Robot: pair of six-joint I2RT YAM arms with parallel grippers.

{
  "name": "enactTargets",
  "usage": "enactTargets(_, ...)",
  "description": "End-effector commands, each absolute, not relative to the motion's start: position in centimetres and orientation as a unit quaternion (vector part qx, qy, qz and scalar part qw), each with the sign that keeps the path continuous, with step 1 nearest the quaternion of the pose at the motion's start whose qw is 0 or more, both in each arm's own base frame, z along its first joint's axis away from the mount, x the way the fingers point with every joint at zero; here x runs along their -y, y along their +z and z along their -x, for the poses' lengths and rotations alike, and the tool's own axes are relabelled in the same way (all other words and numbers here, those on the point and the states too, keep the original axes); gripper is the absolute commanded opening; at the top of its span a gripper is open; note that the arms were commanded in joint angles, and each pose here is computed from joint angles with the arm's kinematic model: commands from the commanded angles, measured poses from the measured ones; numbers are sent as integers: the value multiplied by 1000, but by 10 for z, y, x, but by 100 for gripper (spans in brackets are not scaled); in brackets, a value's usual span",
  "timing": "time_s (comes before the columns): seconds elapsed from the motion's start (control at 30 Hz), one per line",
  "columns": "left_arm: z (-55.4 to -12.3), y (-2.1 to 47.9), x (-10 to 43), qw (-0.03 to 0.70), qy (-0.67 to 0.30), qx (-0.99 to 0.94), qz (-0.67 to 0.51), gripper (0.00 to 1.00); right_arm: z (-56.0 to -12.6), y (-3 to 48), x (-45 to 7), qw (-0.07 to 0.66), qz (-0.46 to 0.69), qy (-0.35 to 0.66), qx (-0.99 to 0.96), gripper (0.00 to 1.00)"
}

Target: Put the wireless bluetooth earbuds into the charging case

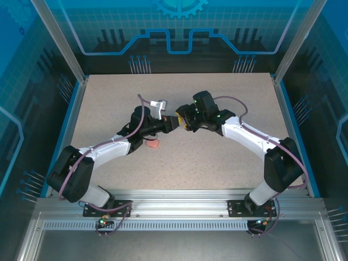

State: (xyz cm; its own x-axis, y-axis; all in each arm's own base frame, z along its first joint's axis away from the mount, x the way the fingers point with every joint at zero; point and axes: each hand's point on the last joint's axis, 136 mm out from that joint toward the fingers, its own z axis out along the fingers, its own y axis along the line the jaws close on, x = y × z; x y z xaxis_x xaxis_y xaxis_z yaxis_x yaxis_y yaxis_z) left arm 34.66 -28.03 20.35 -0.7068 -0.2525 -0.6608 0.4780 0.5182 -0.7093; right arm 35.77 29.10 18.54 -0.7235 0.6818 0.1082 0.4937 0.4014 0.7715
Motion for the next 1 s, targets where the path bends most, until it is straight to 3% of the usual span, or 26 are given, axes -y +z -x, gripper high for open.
enactTargets(0.0,-344,228,283,407,-498,-760,-91,0,-362,185,-291,115,-353,412,-832,65)
enactTargets(0.07,-344,226,283,405,-498,-762,-90,0,-368,194,-283,133,-344,417,-831,78)
enactTargets(0.13,-343,227,282,406,-496,-762,-91,0,-372,206,-269,162,-332,413,-833,83)
enactTargets(0.3,-340,230,282,399,-495,-766,-101,0,-370,232,-213,257,-261,391,-844,85)
enactTargets(0.47,-337,237,289,384,-503,-765,-123,0,-356,255,-196,357,-38,389,-848,85)
enactTargets(0.63,-339,242,295,374,-509,-763,-135,0,-330,241,-210,350,60,424,-833,84)
enactTargets(0.97,-342,239,300,360,-511,-768,-138,0,-324,224,-235,328,91,456,-822,81)
